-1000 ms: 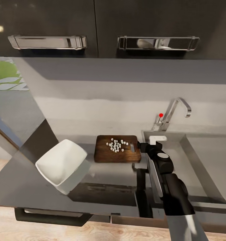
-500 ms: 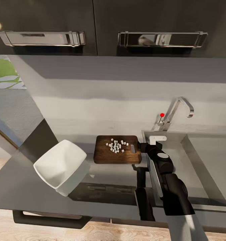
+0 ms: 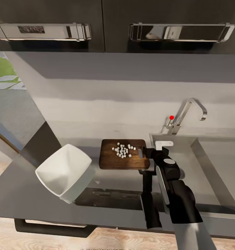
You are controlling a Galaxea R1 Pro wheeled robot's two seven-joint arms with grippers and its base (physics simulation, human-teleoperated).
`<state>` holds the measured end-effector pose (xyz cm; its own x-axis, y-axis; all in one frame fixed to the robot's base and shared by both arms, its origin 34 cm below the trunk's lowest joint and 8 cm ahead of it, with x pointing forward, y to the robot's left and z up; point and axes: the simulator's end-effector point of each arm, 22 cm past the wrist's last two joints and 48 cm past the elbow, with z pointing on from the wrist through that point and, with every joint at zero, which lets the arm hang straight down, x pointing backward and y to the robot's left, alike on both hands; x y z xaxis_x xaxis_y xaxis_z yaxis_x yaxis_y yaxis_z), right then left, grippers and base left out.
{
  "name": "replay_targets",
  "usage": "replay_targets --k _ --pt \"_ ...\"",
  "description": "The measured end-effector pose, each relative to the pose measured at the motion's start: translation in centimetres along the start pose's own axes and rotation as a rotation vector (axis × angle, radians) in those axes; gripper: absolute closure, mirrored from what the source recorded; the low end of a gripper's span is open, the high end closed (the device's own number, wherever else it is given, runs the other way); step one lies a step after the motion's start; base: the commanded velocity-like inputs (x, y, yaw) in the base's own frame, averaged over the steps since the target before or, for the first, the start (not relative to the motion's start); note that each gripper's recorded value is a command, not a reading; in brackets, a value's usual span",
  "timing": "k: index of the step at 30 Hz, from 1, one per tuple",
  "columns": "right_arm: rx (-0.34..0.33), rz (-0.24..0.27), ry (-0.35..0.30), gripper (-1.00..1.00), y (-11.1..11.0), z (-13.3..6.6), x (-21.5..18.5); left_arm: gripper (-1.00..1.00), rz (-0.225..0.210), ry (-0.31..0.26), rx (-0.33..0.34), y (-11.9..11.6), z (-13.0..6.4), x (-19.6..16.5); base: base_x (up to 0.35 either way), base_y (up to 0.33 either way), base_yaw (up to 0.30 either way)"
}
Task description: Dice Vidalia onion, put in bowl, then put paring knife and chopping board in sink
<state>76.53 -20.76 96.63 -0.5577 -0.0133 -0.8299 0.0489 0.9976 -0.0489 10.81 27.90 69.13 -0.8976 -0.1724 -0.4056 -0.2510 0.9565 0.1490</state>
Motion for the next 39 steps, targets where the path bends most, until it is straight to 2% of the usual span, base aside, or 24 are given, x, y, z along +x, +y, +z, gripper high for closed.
replay_targets --k 39 --pt "0.000 -0.005 0.063 -1.00 0.2 2.0 3.6 -1.00 0.015 0.061 -0.011 0.5 -0.8 1.7 0.000 0.003 0.000"
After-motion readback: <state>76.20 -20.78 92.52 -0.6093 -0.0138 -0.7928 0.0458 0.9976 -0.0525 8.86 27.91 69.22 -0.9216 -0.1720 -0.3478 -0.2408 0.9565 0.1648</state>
